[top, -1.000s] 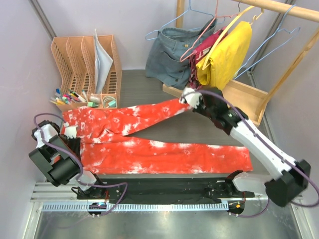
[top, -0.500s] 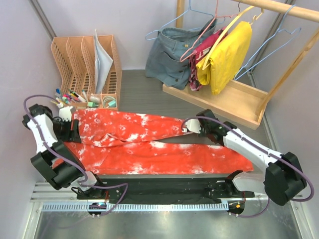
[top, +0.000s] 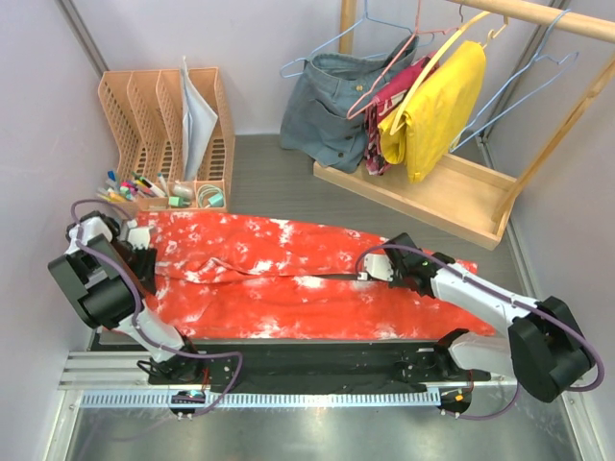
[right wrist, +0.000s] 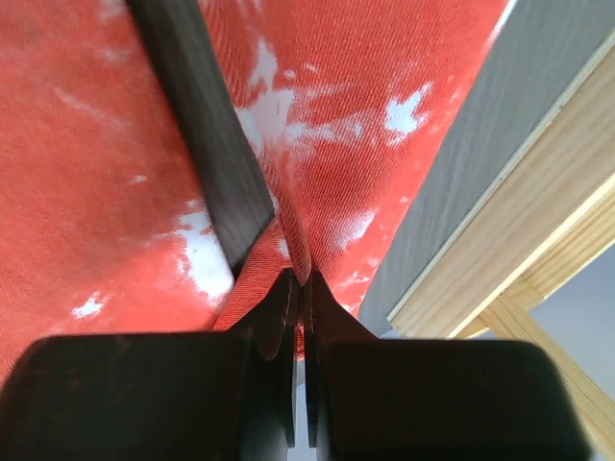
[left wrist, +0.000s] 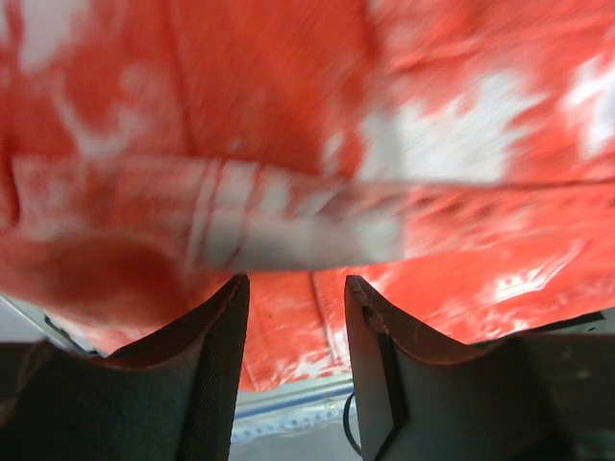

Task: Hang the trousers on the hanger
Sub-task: Fold the trousers

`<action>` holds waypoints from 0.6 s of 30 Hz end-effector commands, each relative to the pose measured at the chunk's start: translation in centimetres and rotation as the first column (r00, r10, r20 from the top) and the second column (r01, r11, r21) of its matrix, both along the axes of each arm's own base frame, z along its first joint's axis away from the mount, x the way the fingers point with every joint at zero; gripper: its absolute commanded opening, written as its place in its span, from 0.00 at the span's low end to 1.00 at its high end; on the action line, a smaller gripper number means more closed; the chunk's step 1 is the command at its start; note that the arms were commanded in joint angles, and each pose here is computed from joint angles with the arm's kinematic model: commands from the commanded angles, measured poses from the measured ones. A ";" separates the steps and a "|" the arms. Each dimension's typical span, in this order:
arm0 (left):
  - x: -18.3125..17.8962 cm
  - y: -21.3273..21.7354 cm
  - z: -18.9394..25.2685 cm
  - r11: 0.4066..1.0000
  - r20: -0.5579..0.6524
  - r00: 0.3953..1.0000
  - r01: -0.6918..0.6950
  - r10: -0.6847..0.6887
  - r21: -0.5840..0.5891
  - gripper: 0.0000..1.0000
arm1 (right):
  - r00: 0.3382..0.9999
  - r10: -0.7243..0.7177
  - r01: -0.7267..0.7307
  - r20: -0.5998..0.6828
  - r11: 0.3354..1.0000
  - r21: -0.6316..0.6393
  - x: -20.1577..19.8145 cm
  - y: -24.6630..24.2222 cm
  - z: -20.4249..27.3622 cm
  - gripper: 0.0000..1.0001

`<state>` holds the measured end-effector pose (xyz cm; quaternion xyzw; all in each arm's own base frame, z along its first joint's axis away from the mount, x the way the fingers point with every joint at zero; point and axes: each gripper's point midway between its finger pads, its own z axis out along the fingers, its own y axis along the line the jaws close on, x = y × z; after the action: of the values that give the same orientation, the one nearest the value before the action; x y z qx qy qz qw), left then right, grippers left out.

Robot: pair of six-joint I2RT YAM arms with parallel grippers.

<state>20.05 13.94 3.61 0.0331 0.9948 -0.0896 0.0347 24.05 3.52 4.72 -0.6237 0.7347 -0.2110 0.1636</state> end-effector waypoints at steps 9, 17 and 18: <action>-6.4 1.2 1.9 0.997 -0.055 0.996 0.067 -0.070 -0.043 0.42 | 0.995 -0.013 0.016 -0.102 1.000 0.025 -4.1 -1.0 -1.5 0.09; 5.3 -3.1 7.4 0.998 0.273 0.960 0.063 -0.061 0.004 0.49 | 0.993 -0.029 0.031 -0.115 0.999 0.013 -3.5 -0.8 -1.9 0.09; 6.5 -3.0 7.4 0.998 0.280 0.958 0.055 -0.058 0.019 0.49 | 0.992 -0.031 0.032 -0.121 0.999 0.009 -3.6 -0.8 -2.1 0.09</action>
<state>20.59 12.76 9.38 0.0941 0.9878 -0.0744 0.0993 20.74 2.99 2.87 -0.6285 0.7476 -0.1689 0.1329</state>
